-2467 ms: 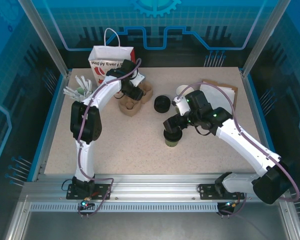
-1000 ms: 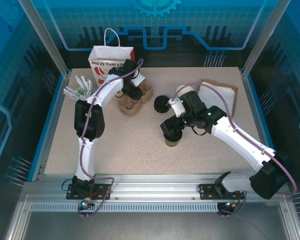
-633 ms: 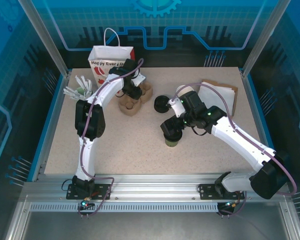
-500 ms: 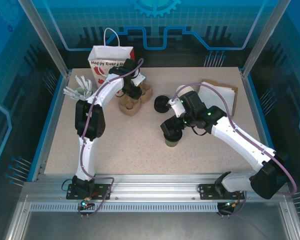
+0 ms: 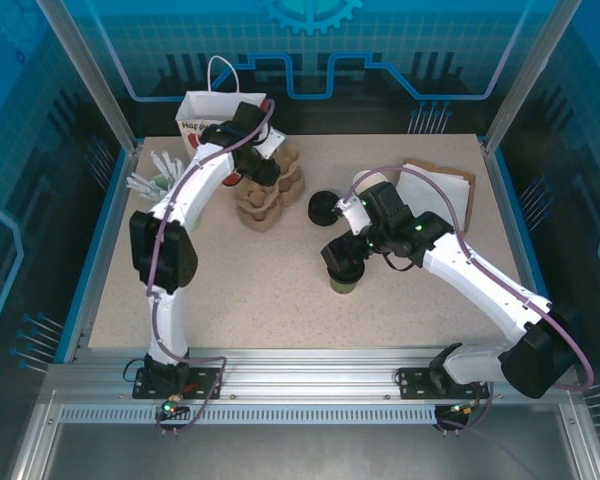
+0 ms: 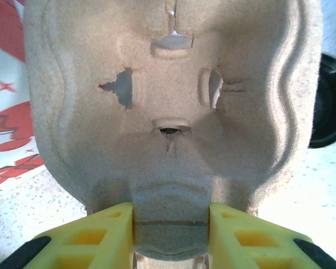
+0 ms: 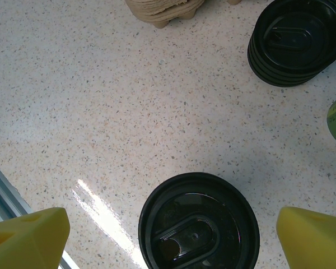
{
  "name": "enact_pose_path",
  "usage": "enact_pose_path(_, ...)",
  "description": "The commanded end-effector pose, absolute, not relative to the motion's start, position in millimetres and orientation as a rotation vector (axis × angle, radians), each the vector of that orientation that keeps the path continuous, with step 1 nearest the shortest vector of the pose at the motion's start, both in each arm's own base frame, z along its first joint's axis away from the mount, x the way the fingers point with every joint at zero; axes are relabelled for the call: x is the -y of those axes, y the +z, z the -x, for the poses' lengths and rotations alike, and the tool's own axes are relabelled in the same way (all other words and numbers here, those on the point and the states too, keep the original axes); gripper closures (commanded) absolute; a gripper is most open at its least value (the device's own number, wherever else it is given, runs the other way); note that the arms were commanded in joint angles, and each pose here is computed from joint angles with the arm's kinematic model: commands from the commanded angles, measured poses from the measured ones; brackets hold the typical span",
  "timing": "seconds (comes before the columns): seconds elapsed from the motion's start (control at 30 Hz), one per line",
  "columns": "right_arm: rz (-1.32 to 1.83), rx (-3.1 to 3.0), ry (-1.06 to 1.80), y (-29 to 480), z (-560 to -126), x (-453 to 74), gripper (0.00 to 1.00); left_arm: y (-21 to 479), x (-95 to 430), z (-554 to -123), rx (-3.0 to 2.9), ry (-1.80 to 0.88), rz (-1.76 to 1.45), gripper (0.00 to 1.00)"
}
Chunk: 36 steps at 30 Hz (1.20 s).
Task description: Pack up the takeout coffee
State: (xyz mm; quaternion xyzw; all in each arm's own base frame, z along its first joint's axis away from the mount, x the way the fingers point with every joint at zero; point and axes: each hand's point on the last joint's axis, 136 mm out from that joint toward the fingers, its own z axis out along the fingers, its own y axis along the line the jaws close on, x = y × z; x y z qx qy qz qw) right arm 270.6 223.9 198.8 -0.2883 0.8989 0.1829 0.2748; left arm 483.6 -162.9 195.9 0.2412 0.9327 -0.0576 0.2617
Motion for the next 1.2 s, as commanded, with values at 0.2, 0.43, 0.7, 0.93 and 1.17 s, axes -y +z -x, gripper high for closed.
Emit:
enact_pose_path(0.2, 0.687, -2.325, 0.446, 246.2, -271.3, -193.0, 0.04, 209.5, 200.9, -353.9, -2.490, -0.327, -0.605, 0.63)
enact_pose_path(0.43, 0.653, -2.322, 0.424, 249.8, -273.5, -176.5, 0.04, 125.6, 209.4, -261.6, -2.685, -0.313, -0.584, 0.64)
enact_pose_path(0.7, 0.654, -2.333, 0.472, 243.6, -273.8, -181.3, 0.04, 74.9, 243.4, -226.8, -2.739, -0.368, -0.694, 0.63)
enact_pose_path(0.93, 0.650, -2.346, 0.469, 238.4, -270.6, -179.2, 0.04, 49.5, 255.0, -218.6, -2.792, -0.279, -0.814, 0.56)
enact_pose_path(1.17, 0.651, -2.339, 0.482, 242.0, -270.2, -182.0, 0.04, 97.9, 255.2, -246.0, -2.643, -0.216, -0.812, 0.38)
